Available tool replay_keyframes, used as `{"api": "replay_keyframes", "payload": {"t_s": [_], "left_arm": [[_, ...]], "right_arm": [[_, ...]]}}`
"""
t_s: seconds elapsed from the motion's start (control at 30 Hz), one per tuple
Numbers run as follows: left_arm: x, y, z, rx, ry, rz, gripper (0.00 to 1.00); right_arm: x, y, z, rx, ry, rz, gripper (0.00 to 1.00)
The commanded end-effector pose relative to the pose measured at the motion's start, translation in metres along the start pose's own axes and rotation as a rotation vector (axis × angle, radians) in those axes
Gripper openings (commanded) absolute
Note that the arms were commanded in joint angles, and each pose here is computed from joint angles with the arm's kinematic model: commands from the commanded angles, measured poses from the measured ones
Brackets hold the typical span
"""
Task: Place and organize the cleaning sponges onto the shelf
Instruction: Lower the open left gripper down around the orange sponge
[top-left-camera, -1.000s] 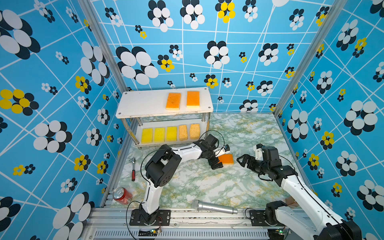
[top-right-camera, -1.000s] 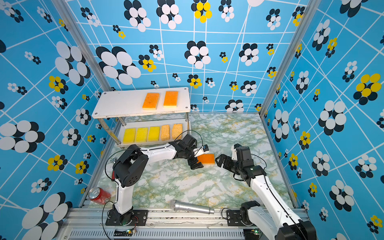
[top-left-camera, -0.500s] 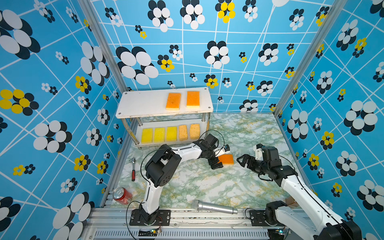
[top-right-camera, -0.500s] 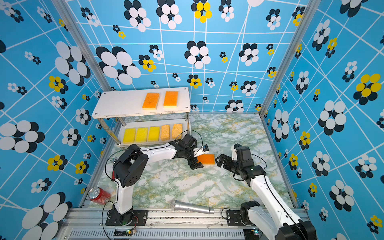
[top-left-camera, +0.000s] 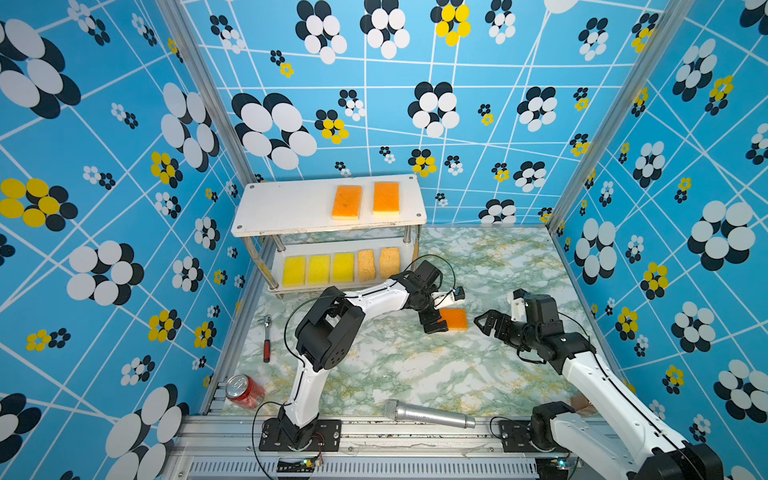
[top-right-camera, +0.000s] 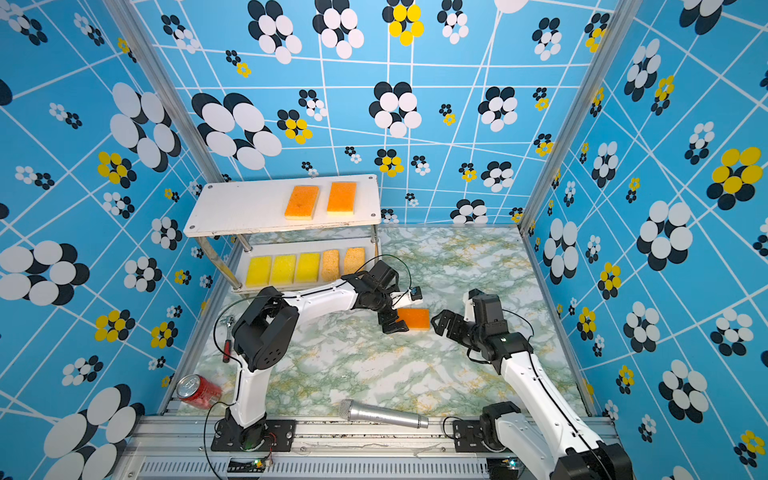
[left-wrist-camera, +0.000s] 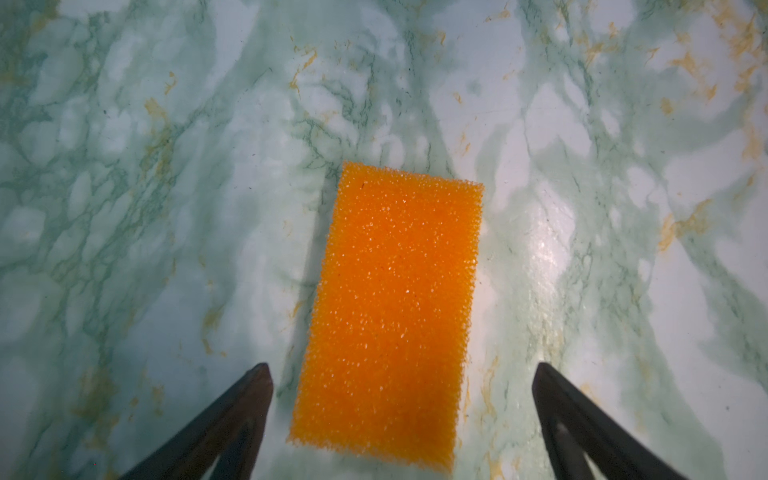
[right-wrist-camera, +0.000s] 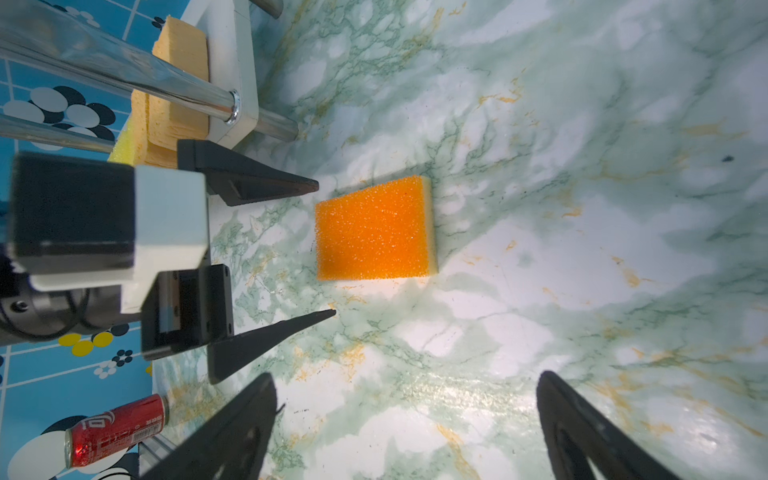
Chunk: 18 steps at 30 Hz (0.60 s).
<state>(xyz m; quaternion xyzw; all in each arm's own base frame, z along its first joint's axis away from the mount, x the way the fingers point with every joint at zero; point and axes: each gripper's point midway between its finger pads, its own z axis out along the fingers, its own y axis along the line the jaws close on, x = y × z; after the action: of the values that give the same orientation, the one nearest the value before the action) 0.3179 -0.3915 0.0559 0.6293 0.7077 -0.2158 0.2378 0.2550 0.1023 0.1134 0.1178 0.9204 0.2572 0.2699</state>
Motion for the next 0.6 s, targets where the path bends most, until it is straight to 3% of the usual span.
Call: {"api": "replay_keyframes", "payload": {"t_s": [0.0,0.57], "left_arm": [[0.0141,-0.0063,0.0039,0.058,0.043,-0.002,0.99],[0.0116,-0.0024,0.0051,0.046,0.052,0.016,0.99]], "right_arm": [[0.0044,-0.0068,-0.0010,0.022,0.007,0.005,0.99],[0.0056,-0.0082,-0.0033,0.016,-0.011,0.011,0.99]]}}
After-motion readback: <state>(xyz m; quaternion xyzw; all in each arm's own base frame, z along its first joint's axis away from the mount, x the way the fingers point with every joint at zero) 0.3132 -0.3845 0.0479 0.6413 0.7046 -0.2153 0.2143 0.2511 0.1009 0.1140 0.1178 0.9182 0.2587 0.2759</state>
